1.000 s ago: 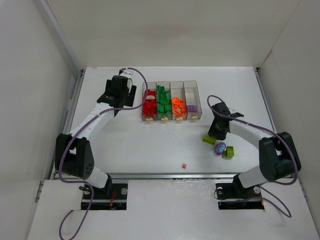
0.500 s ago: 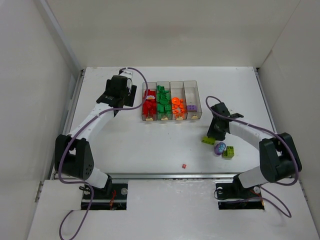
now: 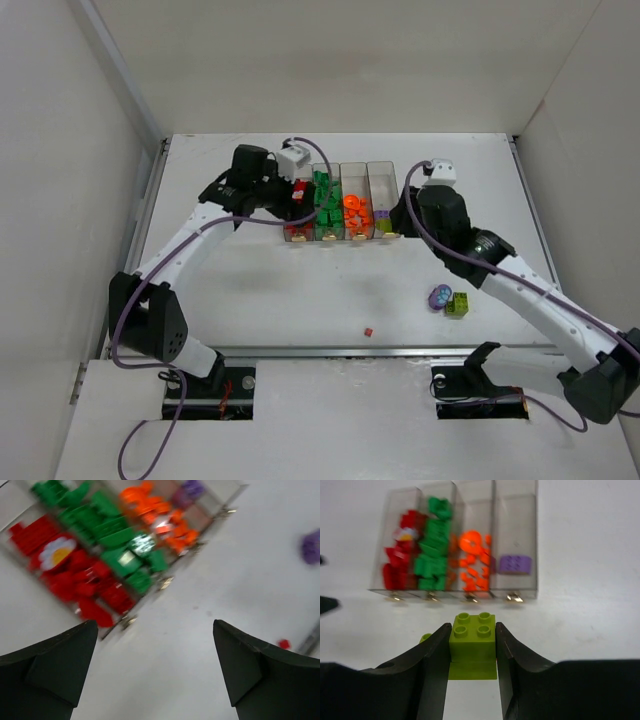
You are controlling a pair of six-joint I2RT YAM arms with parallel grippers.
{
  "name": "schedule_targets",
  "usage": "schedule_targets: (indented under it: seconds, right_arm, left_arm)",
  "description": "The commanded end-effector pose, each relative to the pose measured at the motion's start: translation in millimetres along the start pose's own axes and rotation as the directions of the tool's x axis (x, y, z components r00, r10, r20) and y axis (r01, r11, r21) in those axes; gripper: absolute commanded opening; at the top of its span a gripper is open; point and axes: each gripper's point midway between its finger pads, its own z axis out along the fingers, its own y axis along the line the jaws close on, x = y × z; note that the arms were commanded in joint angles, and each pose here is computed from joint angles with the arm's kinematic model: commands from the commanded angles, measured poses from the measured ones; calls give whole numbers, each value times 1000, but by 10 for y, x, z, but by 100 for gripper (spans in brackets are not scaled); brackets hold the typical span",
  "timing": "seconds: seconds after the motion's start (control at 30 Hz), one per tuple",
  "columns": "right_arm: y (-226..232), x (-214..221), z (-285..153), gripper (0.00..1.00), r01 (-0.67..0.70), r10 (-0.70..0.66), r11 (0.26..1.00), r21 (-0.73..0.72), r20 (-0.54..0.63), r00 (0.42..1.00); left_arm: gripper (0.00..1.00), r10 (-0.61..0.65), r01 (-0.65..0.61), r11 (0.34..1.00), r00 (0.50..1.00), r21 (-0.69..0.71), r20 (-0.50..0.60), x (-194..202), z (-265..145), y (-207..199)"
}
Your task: Sort the legos into containers by color
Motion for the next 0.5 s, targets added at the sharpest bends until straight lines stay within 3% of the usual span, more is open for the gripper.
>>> schedule_targets:
  seconds: [0.0, 0.17, 0.47]
  right_arm:
    - [294, -493, -141, 0, -16, 39, 994, -108, 218, 975]
    - [534, -458, -125, 0, 1, 34, 986, -166, 213, 976]
    - [658, -418, -163, 0, -4, 43, 983, -182, 209, 977]
  left_arm:
    - [100, 130, -185, 895, 978, 405, 160, -464, -383, -1024]
    - [100, 185, -236, 848, 971, 475, 151, -500, -335, -1479]
    - [91, 121, -157, 790, 988, 592, 100, -514, -237, -1937]
